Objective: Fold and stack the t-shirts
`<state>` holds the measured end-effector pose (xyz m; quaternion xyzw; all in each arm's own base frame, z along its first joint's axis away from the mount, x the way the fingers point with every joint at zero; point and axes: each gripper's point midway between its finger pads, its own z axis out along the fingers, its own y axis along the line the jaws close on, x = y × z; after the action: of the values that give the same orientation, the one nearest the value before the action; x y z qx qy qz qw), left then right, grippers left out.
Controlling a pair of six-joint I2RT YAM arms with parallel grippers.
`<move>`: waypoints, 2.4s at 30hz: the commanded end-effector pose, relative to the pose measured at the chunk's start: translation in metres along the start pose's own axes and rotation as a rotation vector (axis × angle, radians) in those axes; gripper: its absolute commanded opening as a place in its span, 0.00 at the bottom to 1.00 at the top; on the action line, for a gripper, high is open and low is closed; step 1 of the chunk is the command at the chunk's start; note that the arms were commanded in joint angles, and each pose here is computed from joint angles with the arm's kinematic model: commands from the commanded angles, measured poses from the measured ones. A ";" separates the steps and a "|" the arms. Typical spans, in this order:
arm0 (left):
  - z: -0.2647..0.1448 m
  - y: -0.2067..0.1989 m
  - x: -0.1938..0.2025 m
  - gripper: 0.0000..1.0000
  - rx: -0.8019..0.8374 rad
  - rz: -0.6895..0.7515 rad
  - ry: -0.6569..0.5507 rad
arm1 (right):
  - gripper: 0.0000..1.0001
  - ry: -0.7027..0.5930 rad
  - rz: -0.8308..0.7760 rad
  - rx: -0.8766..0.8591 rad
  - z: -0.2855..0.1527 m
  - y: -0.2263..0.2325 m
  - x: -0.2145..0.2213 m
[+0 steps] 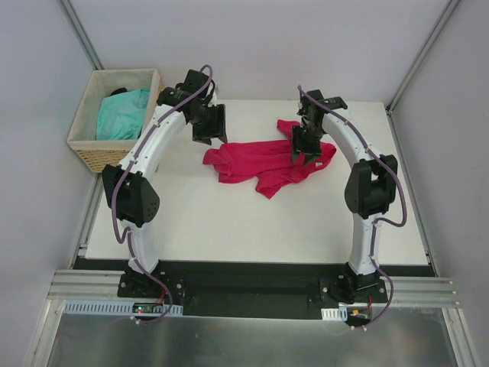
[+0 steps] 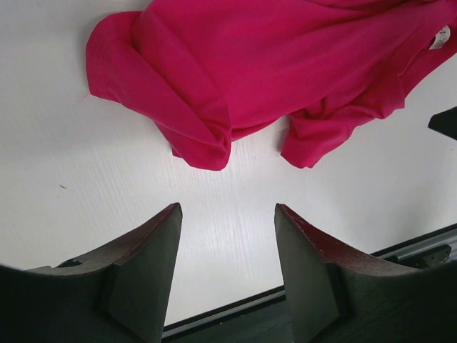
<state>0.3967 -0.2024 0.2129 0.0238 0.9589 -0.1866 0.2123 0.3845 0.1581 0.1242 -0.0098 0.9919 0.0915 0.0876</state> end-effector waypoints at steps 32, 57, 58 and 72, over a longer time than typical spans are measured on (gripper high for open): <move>-0.060 -0.024 -0.013 0.54 0.096 0.030 -0.125 | 0.43 0.130 -0.037 0.106 0.050 -0.015 -0.004; -0.073 -0.040 -0.029 0.54 0.160 0.065 -0.169 | 0.30 0.152 -0.032 0.103 0.054 -0.018 0.011; -0.074 -0.040 -0.029 0.54 0.158 0.066 -0.173 | 0.30 0.159 -0.029 0.090 0.055 -0.016 0.012; -0.075 -0.041 -0.033 0.54 0.155 0.066 -0.184 | 0.31 0.151 -0.020 0.024 0.030 0.000 0.016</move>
<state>0.3875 -0.2122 0.2854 0.0489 0.9268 -0.2457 0.2798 0.3782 0.1546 0.0447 -0.0225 0.9982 0.0532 -0.0162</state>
